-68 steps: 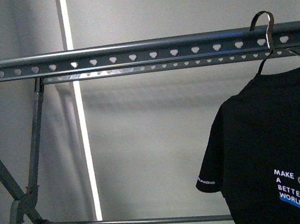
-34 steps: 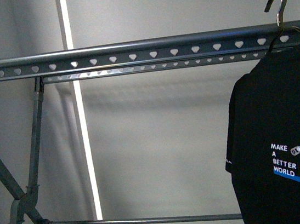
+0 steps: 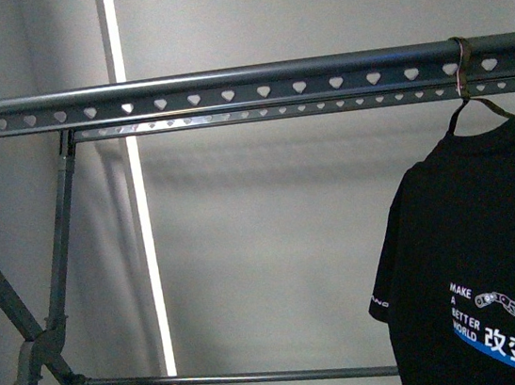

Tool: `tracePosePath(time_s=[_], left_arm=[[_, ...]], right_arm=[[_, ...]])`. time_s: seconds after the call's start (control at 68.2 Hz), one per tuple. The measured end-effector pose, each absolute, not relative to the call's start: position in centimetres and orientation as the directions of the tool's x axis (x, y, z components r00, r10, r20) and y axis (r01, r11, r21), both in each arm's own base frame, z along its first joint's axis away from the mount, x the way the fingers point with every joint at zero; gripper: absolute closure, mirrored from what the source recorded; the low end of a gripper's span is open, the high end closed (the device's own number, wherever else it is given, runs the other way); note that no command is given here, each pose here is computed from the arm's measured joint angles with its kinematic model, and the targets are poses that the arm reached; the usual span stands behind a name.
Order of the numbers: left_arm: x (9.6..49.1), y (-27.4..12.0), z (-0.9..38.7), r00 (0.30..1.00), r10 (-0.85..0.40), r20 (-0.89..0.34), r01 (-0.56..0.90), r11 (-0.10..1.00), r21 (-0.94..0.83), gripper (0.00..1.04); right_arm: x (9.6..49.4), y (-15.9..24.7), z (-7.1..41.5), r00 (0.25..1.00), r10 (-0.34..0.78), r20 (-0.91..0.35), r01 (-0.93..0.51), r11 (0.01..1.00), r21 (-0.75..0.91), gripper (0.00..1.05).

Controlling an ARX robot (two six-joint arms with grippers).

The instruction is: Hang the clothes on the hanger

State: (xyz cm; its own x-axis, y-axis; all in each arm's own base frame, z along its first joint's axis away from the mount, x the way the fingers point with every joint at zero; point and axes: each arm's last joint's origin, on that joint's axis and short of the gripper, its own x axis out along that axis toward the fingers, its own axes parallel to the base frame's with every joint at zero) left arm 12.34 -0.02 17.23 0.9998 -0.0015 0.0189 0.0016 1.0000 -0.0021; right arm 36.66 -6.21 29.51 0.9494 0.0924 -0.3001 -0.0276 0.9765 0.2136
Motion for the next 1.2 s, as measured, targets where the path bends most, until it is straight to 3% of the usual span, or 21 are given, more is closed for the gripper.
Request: tracePosePath(time_s=[0.147,0.205,0.264,0.513,0.689,0.733,0.864,0.952,1.201], left_arm=[[11.9,0.0,17.3,1.0,-0.002,0.02,0.002,1.0,-0.002,1.01],[11.7,0.0,17.3,1.0,-0.002,0.022,0.002,1.0,-0.002,1.01],[11.5,0.0,17.3,1.0,-0.002,0.023,0.002,1.0,-0.002,1.01],[11.0,0.0,17.3,1.0,-0.001,0.022,0.001,1.0,-0.002,1.01],[10.1,0.0,16.8,1.0,-0.002,-0.011,0.002,1.0,-0.002,1.01],[9.8,0.0,16.8,1.0,-0.001,0.002,0.001,1.0,-0.002,1.01],[9.7,0.0,16.9,1.0,-0.001,0.014,0.001,1.0,-0.002,1.01],[9.7,0.0,16.9,1.0,-0.002,0.015,0.002,1.0,-0.002,1.01],[9.7,0.0,16.9,1.0,-0.002,0.015,0.002,1.0,-0.002,1.01]], right_arm=[[32.5,-5.5,30.7,0.997,0.048,-0.065,-0.037,0.986,0.162,0.31],[28.3,-4.8,31.0,0.997,0.055,0.061,-0.065,0.983,0.174,0.16],[24.9,-4.2,30.3,0.992,0.062,0.107,-0.082,0.977,0.197,0.05],[12.8,-1.2,24.5,0.967,-0.013,0.255,-0.042,0.977,0.209,0.08],[11.0,0.0,23.0,1.0,0.003,0.01,-0.003,0.999,0.047,0.41],[11.0,0.0,22.3,1.0,0.0,-0.007,0.0,0.999,0.032,0.48],[9.9,0.0,20.4,1.0,-0.002,-0.007,0.002,1.0,0.007,0.87],[9.7,0.0,19.9,1.0,-0.002,0.003,0.002,1.0,0.002,1.04],[9.8,0.0,18.5,1.0,-0.002,-0.003,0.002,1.0,0.003,1.02]])
